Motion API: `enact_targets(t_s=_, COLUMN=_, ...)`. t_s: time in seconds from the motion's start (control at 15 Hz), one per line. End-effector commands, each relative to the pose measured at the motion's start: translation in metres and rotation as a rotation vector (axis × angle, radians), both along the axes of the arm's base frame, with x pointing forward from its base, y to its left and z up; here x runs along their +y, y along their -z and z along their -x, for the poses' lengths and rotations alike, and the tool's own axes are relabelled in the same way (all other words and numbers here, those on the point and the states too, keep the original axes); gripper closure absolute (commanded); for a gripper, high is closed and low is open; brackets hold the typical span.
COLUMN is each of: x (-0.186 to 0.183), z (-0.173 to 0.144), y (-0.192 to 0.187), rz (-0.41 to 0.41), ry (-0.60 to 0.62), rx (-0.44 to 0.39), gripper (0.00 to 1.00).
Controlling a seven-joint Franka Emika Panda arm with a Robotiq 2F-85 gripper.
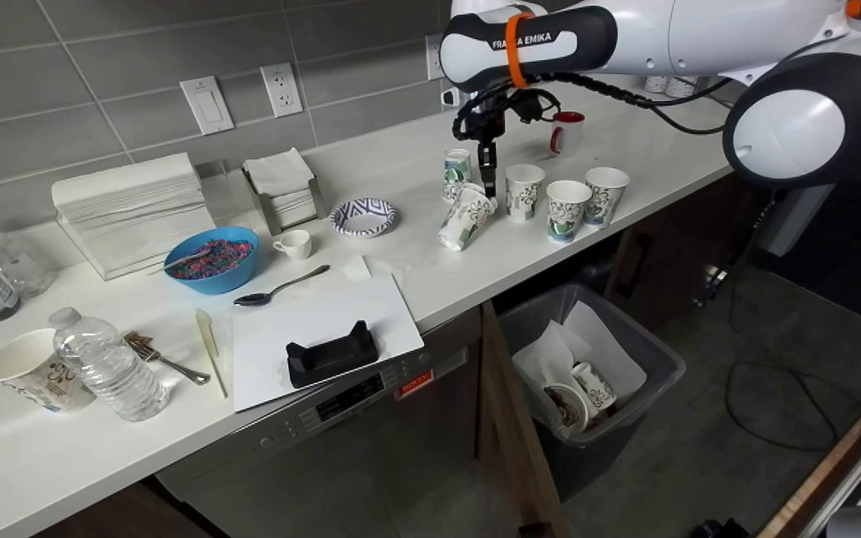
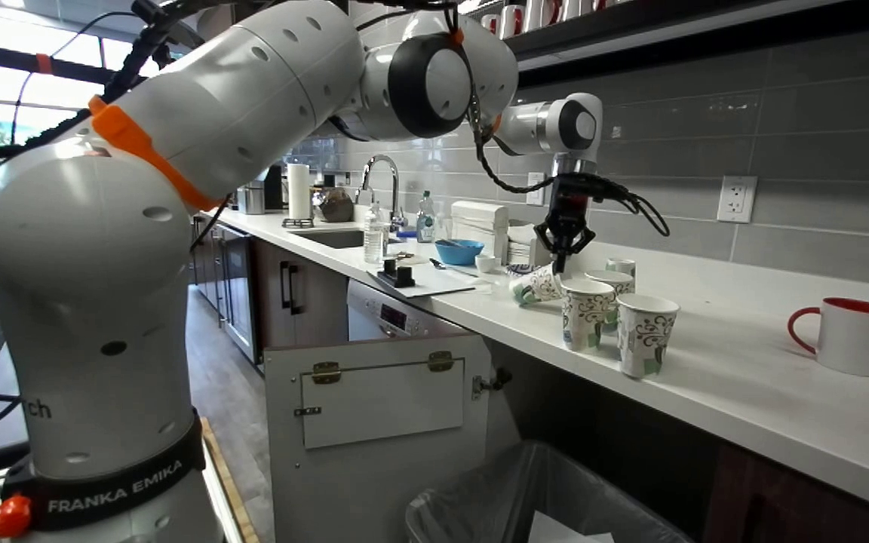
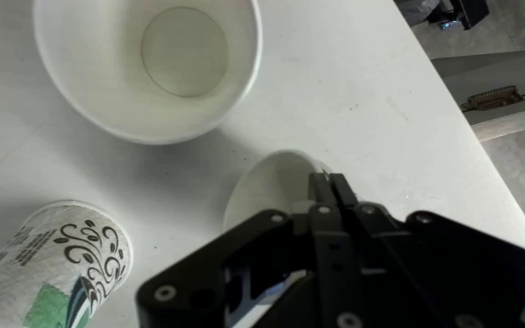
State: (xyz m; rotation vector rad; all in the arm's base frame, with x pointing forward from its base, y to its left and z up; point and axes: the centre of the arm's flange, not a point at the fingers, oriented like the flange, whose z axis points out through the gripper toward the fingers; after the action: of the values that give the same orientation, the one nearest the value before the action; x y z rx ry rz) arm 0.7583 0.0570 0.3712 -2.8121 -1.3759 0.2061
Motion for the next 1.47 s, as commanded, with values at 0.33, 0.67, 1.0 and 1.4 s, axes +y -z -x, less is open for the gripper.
enact_targets(t_s=0.33, x=0.036, z=-0.005, y=-0.041, rz=0.154, ry=-0.054, rx=-0.127, gripper=0.99)
enact_targets(t_s=0.67, x=0.087, z=0.003, y=-0.081, rz=0.340, ry=-0.181, rx=-0.197, gripper=0.99)
enact_targets(t_s=1.0, x=0.120, z=0.011, y=-0.095, rz=0.505, ry=-0.273, rx=-0.245, gripper=0.99)
enact_targets(t_s=1.4, x=0.139, z=0.014, y=-0.105, rz=0.553, ry=-0.314, rx=-0.289, gripper=0.99)
